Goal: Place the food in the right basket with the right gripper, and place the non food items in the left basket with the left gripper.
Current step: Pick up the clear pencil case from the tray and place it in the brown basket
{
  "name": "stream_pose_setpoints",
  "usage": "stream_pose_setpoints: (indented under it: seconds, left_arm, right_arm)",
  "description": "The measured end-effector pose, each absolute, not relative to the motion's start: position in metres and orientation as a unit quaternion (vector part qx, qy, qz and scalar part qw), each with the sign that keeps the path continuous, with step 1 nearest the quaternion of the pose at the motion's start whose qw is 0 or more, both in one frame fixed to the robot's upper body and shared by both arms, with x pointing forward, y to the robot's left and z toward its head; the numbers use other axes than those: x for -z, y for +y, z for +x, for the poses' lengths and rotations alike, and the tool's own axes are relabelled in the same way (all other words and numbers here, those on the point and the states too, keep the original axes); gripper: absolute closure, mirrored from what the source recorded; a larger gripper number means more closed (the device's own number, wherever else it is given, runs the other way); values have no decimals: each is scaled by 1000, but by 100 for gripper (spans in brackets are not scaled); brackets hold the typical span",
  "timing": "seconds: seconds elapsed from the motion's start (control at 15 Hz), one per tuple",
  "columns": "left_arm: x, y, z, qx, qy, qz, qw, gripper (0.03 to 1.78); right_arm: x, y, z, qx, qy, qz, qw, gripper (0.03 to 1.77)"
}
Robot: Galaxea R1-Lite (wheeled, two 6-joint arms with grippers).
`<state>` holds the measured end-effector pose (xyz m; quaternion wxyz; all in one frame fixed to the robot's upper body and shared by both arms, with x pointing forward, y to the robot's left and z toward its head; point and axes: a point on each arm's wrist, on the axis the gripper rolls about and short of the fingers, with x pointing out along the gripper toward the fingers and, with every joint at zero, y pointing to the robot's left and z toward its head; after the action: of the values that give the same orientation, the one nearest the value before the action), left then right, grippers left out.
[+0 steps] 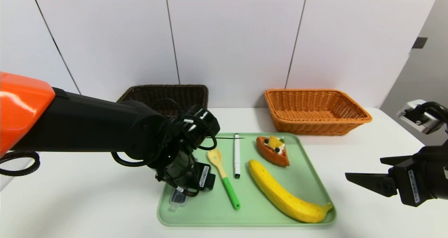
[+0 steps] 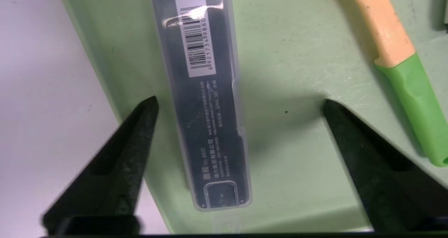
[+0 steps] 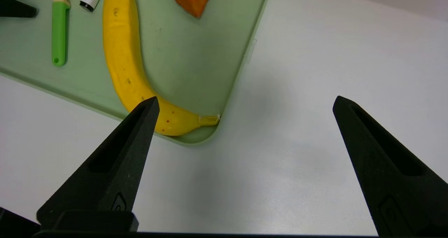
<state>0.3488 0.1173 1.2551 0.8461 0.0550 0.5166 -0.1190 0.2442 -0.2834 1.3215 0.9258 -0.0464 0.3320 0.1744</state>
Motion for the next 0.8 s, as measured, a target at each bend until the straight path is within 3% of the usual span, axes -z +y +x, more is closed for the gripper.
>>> stream_pose_setpoints:
  seconds: [0.13, 0.4, 0.47, 0.8]
  left_arm:
    - [-1254, 117, 349, 120, 517, 57, 846, 57]
    - [-1253, 117, 349, 116, 517, 60, 846, 102]
    - [-1253, 117, 349, 116, 517, 60, 846, 121]
    - [-1257, 119, 348, 116, 513, 60, 849, 125]
  right_arm:
    - [-1322, -283, 244, -174, 331, -46, 926, 9]
    - [-1322, -284, 243, -174, 329, -46, 927, 9]
    - [-1322, -284, 243, -175, 329, -46, 927, 9]
    - [-1323, -284, 242, -175, 327, -45, 928, 9]
